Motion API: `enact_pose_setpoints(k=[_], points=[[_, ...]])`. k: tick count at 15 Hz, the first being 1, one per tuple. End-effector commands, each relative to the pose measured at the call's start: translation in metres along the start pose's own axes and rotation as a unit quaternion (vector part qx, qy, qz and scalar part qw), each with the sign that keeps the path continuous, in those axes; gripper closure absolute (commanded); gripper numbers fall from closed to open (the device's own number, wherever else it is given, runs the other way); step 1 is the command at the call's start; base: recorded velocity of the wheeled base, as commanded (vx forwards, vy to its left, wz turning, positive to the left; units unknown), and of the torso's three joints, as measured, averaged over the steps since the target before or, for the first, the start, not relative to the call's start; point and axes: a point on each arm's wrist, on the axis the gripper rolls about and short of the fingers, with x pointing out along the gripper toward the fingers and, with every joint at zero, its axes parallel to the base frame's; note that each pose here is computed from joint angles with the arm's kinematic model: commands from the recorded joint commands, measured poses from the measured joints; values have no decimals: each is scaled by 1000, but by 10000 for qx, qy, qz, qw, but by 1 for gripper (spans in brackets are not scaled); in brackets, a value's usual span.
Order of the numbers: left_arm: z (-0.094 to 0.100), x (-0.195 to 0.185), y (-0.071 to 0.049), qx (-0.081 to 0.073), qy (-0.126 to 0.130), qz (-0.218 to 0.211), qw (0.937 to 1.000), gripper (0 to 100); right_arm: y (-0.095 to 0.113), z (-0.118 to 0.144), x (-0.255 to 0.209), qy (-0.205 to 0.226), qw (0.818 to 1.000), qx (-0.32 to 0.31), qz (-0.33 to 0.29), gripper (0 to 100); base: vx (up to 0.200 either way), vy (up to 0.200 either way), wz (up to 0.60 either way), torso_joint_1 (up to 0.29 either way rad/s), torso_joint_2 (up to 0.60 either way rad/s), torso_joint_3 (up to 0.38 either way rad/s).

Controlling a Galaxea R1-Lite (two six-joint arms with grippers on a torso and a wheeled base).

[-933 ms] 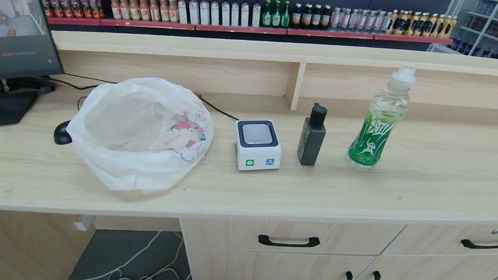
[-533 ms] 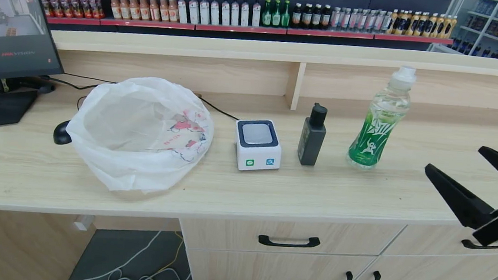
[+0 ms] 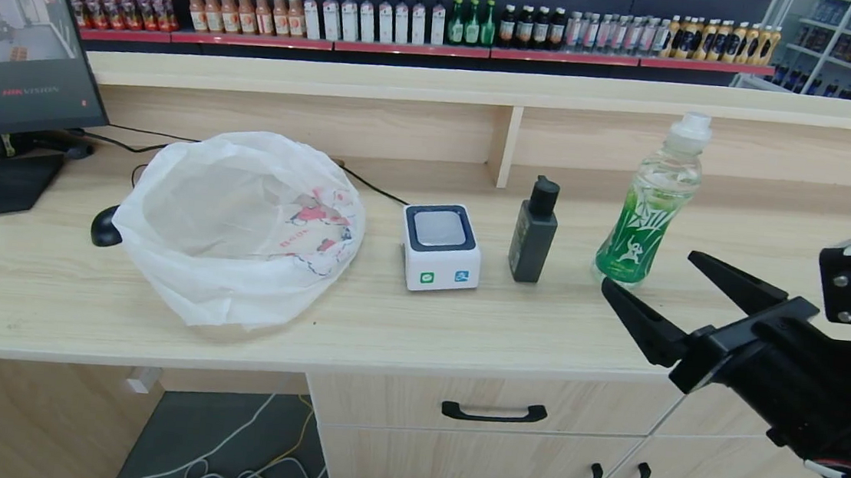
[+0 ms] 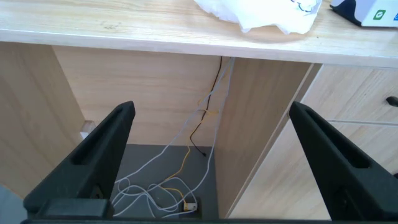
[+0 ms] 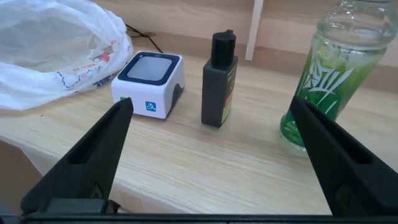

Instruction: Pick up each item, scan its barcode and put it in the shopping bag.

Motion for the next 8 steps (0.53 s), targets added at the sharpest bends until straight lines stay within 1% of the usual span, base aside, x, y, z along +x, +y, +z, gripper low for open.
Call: enact_pose_setpoints(k=[1,3,4,5,7,8], points=[[0,0,0,-1,-2,4,10000,0,5,-12,12,191,9998,-5,58,0,0,0,0,0,0,0],[0,0,0,-1,-2,4,10000,0,9,-16,31,167,9998,-7,71,0,0,0,0,0,0,0],[0,0,0,-1,-2,4,10000,0,10,-19,40,179,9998,-9,-36,0,0,0,0,0,0,0],[0,0,0,-1,-2,4,10000,0,11,-19,49,145,9995,-2,-272,0,0,0,0,0,0,0],[0,0,0,-1,-2,4,10000,0,19,-29,59,318,9979,92,-557,0,0,0,0,0,0,0],[0,0,0,-1,-2,4,10000,0,24,-36,63,426,9976,137,-525,0,0,0,0,0,0,0]])
